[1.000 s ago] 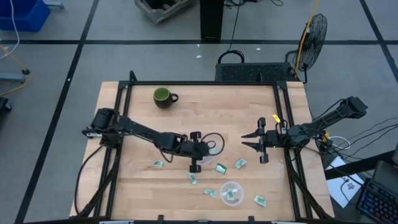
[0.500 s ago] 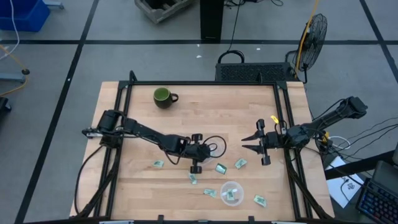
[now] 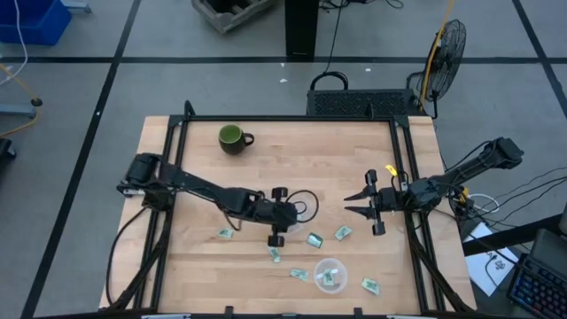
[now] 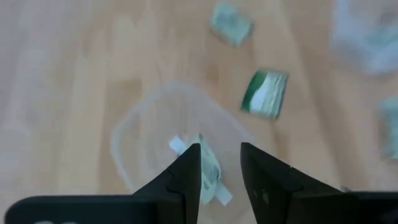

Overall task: Pick and place Stevia / Truvia into bins
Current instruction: Put the stevia packet into the top transparent container

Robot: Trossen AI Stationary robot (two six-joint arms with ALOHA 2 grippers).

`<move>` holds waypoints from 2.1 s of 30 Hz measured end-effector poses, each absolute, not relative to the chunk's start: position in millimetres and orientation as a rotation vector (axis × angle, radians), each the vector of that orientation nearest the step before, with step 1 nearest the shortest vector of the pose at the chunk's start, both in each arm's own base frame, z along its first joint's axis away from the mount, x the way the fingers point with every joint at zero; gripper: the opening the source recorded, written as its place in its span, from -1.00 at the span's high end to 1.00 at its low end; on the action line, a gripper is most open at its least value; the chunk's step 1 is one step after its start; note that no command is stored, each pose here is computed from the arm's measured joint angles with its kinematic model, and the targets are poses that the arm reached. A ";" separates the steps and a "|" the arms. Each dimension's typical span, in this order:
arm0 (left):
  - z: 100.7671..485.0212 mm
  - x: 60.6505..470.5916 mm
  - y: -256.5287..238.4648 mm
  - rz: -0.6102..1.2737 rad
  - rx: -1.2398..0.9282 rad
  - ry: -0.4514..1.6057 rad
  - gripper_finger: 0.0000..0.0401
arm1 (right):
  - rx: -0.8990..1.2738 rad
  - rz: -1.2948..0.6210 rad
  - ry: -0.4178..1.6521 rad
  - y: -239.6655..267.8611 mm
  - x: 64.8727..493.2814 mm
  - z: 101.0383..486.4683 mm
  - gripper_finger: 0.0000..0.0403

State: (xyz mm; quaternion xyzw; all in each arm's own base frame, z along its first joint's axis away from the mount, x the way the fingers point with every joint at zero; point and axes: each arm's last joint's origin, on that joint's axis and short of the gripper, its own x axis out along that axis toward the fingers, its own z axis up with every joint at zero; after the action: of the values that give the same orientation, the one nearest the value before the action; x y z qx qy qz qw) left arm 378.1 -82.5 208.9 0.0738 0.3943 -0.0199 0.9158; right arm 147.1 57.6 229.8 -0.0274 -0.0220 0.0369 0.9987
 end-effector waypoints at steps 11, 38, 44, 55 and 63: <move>324.8 286.3 -74.2 0.017 -0.030 0.698 0.40 | -0.093 0.074 0.000 57.6 147.3 225.1 0.53; 170.2 185.9 -119.8 0.341 -0.645 1.273 0.40 | -0.092 0.079 0.063 56.8 145.4 209.4 0.53; 159.6 176.7 -107.0 0.475 -0.579 1.292 0.40 | -0.089 0.079 0.056 56.8 145.5 210.1 0.53; 158.4 185.4 -110.6 0.374 -0.623 1.227 0.40 | -0.088 0.079 0.055 56.9 145.5 210.3 0.53; 156.9 181.2 -106.4 0.429 -0.600 1.259 0.40 | -0.088 0.079 0.055 56.9 145.5 210.3 0.53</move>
State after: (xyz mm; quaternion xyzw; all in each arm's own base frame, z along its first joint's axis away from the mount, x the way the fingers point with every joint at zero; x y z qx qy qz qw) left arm 181.2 -106.4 156.9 -0.2739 0.5753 0.1959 0.7454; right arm 145.5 56.9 210.3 -0.0442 0.0274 0.0396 0.9979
